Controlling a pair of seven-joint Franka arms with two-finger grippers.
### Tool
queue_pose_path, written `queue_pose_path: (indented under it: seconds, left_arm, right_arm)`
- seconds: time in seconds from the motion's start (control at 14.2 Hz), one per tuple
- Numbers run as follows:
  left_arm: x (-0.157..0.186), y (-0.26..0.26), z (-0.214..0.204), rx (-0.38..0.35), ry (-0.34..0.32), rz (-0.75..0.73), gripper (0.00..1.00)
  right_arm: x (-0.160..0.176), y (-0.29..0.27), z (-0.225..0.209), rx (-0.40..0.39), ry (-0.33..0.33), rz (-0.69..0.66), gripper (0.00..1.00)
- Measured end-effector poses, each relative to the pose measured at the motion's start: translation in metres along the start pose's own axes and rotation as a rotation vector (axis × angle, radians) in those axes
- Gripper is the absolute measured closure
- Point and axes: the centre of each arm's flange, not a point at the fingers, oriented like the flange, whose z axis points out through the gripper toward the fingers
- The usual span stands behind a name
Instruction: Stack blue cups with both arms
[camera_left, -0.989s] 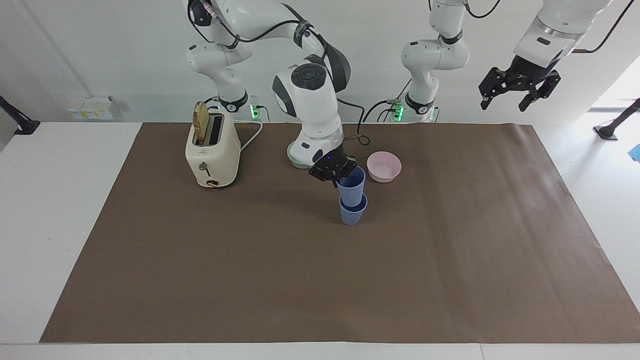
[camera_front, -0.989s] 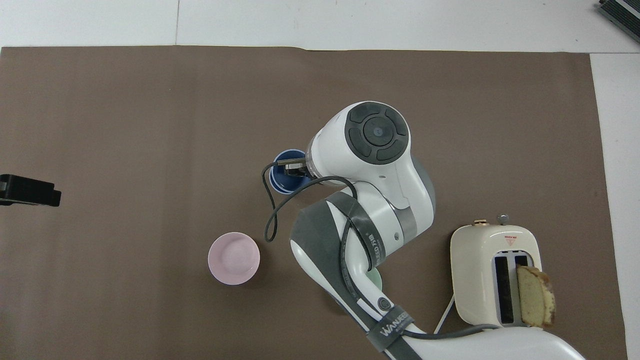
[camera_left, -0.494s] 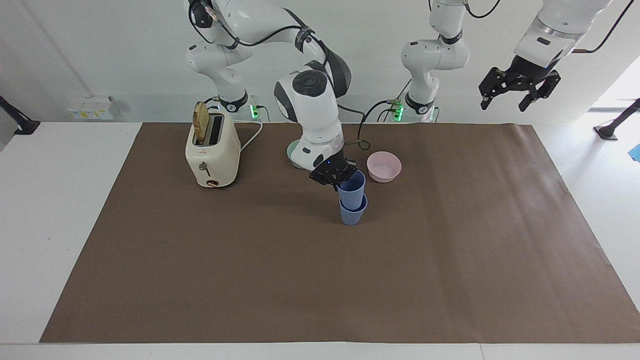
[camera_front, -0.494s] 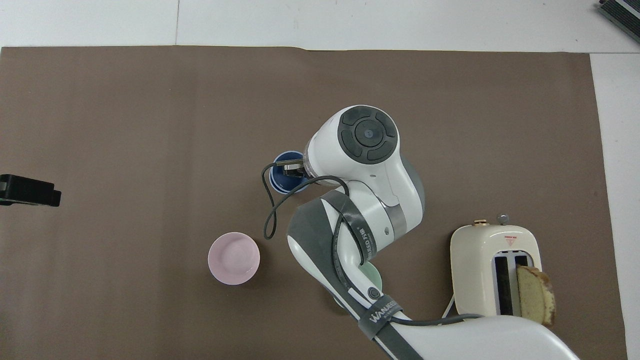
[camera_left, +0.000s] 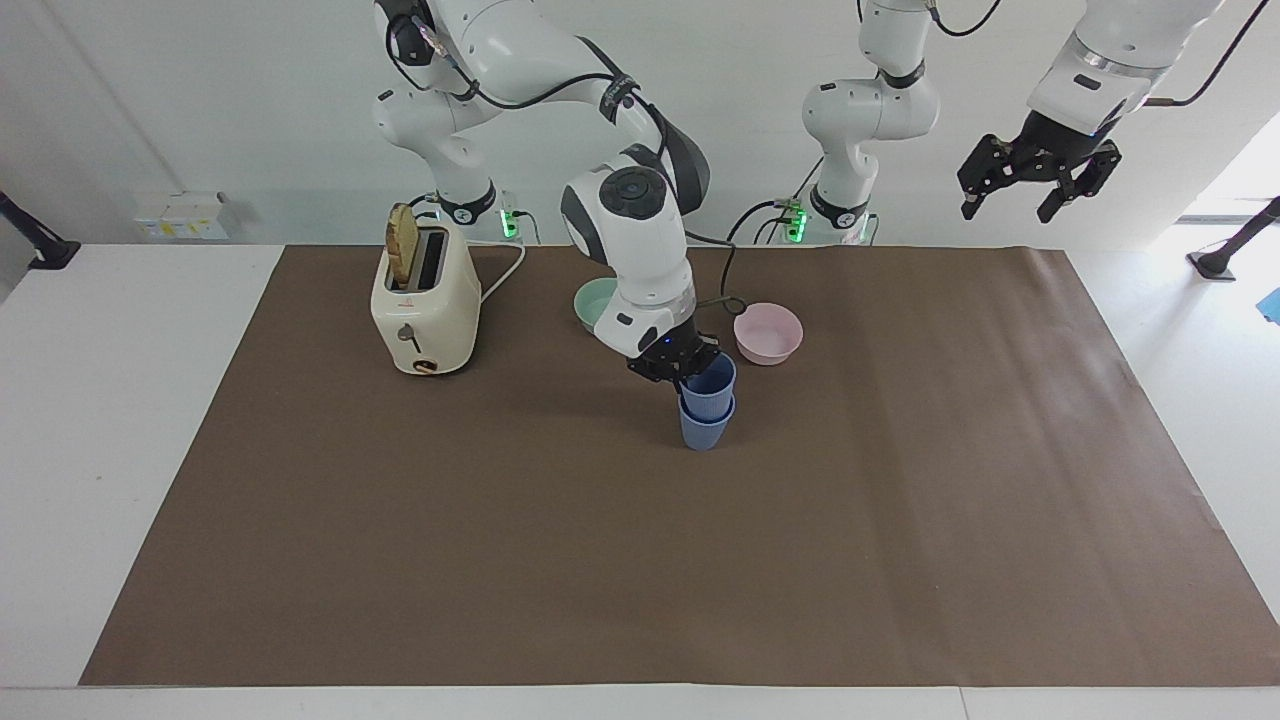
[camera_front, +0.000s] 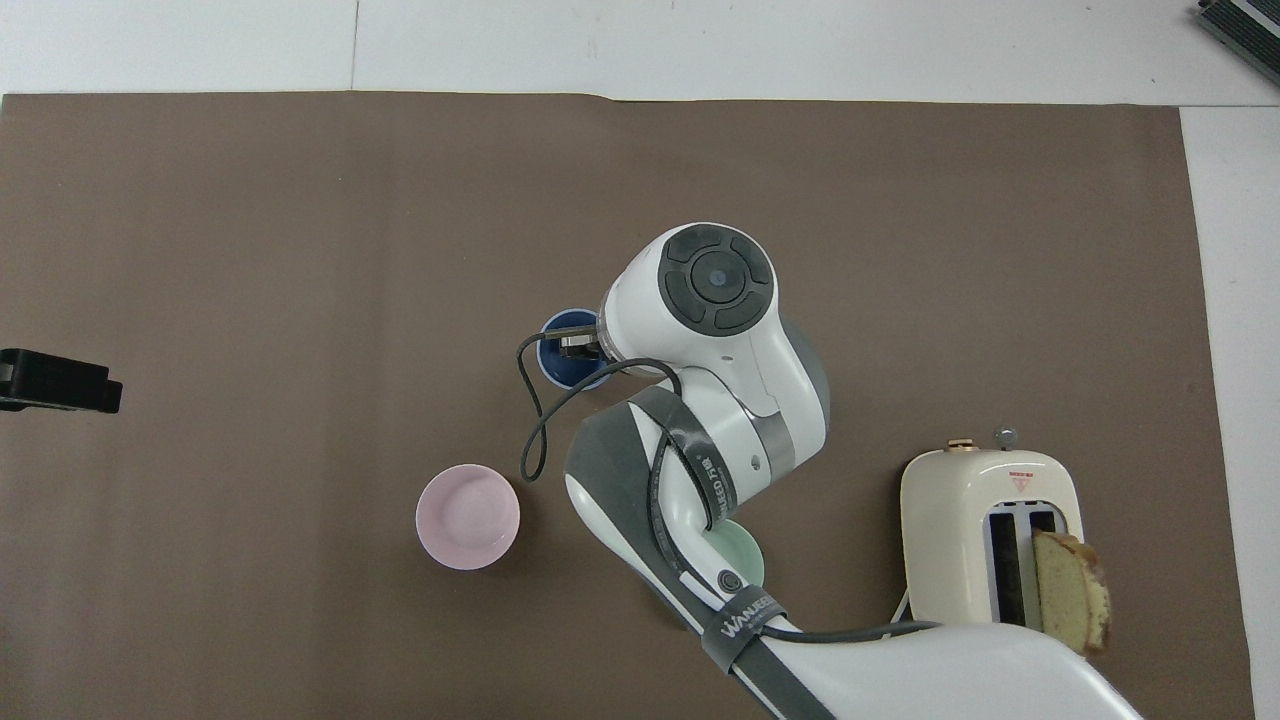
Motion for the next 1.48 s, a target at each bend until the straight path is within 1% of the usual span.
queue_pose_path:
  seconds: [0.07,0.21,0.28,0.42,0.49,0.57,0.71,0.78,0.85,0.92,0.99,1.2,1.34,1.48]
  left_arm:
    - [0.0,0.0,0.0,0.0,0.0,0.0,0.0]
    - [0.0,0.0,0.0,0.0,0.0,0.0,0.0]
    - [0.0,0.0,0.0,0.0,0.0,0.0,0.0]
    - [0.0,0.0,0.0,0.0,0.0,0.0,0.0]
    - [0.0,0.0,0.0,0.0,0.0,0.0,0.0]
    - [0.0,0.0,0.0,0.0,0.0,0.0,0.0]
    - [0.0,0.0,0.0,0.0,0.0,0.0,0.0]
    - [0.0,0.0,0.0,0.0,0.0,0.0,0.0]
    - [0.0,0.0,0.0,0.0,0.0,0.0,0.0]
    - [0.0,0.0,0.0,0.0,0.0,0.0,0.0]
    - [0.0,0.0,0.0,0.0,0.0,0.0,0.0]
    - [0.0,0.0,0.0,0.0,0.0,0.0,0.0]
    - [0.0,0.0,0.0,0.0,0.0,0.0,0.0]
    - [0.0,0.0,0.0,0.0,0.0,0.0,0.0]
  right_arm:
    - [0.0,0.001,0.001,-0.001,-0.002,0.0,0.94]
    - [-0.001,0.001,0.003,-0.004,-0.006,0.001,0.8]
    - [-0.001,0.001,0.003,-0.004,-0.006,0.001,0.8]
    - [-0.001,0.002,0.003,-0.004,-0.006,0.002,0.68]
    - [-0.001,0.002,0.003,-0.004,-0.006,0.003,0.68]
    - [0.0,0.003,0.003,-0.004,-0.005,0.004,0.61]
    - [0.0,0.003,0.002,-0.003,-0.002,0.004,0.42]
    - [0.001,0.003,0.001,-0.001,0.002,0.004,0.3]
    - [0.003,0.003,-0.004,0.002,0.01,0.006,0.2]
    - [0.008,0.006,-0.013,0.006,0.024,0.012,0.07]
    - [0.012,0.009,-0.024,0.009,0.036,0.018,0.0]
    - [0.026,0.031,-0.068,0.016,0.064,0.053,0.0]
    - [0.035,0.058,-0.105,0.022,0.09,0.086,0.0]
    - [0.035,0.084,-0.142,0.02,0.102,0.093,0.0]
